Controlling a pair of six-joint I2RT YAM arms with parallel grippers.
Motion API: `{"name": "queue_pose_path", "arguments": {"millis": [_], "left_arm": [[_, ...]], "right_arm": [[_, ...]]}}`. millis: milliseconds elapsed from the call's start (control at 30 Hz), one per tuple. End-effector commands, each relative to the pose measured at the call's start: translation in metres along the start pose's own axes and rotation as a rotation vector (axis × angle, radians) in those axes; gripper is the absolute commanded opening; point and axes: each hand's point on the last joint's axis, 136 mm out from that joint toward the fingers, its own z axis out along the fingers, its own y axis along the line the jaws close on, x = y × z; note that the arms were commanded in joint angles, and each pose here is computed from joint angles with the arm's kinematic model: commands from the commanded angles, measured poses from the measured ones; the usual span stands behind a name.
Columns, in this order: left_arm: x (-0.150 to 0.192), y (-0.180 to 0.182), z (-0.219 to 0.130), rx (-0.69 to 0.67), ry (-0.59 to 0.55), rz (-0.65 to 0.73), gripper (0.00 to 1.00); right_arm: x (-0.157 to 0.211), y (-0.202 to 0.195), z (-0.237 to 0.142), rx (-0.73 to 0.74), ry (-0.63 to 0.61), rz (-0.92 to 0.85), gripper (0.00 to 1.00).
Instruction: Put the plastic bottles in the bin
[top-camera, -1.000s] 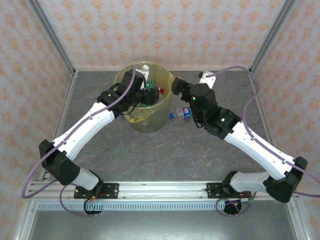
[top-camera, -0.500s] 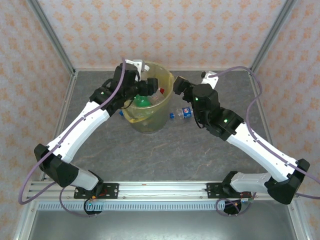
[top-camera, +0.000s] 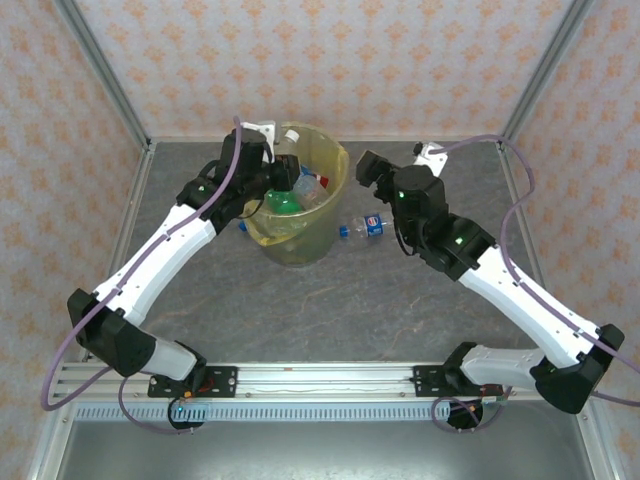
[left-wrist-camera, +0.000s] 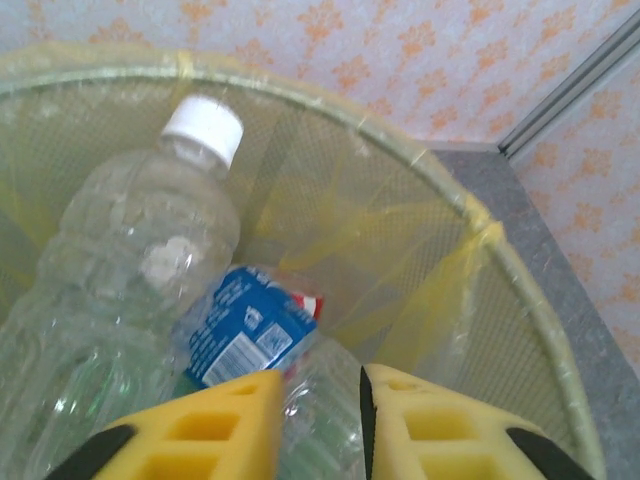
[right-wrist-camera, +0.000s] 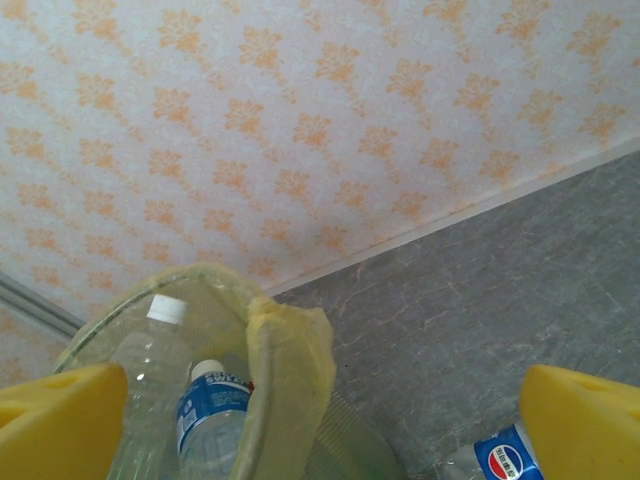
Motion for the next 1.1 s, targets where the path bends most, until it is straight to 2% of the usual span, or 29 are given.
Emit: {"name": "queue_pose_path", "arguments": {"millis": [0, 167, 333, 367, 400, 467, 533, 567, 800, 1067], "left_arm": [[0.002, -0.008, -0.009, 0.051, -0.018, -0.025, 0.25], [0.007, -0.006, -0.012, 0.054, -0.018, -0.039, 0.26], [-0.028, -0.017, -0.038, 0.065, -0.102, -0.047, 0.36], [-0.036, -0.020, -0.044, 0.071, -0.124, -0.048, 0.41], [-0.045, -0.022, -0.052, 0.074, -0.150, -0.050, 0.51], [-0.059, -0.022, -0.066, 0.066, -0.194, -0.053, 0.61], [-0.069, -0.021, -0.081, 0.049, -0.232, -0.052, 0.82], [-0.073, -0.019, -0.087, 0.037, -0.247, -0.050, 0.97], [-0.078, -0.006, -0.116, -0.007, -0.306, -0.070, 0.99], [-0.069, 0.002, -0.125, -0.018, -0.314, -0.098, 0.99]], "right_arm": [[0.014, -0.016, 0.007, 0.022, 0.057, 0.029, 1.00], [0.027, -0.032, 0.024, 0.032, 0.125, 0.066, 1.00], [0.057, -0.067, 0.057, 0.108, 0.251, 0.141, 1.00], [0.062, -0.071, 0.061, 0.113, 0.268, 0.154, 1.00], [0.070, -0.078, 0.066, 0.120, 0.292, 0.175, 1.00], [0.088, -0.092, 0.076, 0.129, 0.351, 0.229, 1.00], [0.107, -0.110, 0.085, 0.160, 0.410, 0.294, 0.99], [0.116, -0.117, 0.090, 0.169, 0.436, 0.323, 0.98], [0.159, -0.136, 0.115, 0.203, 0.539, 0.433, 0.96], [0.201, -0.157, 0.134, 0.272, 0.627, 0.522, 0.92]]}}
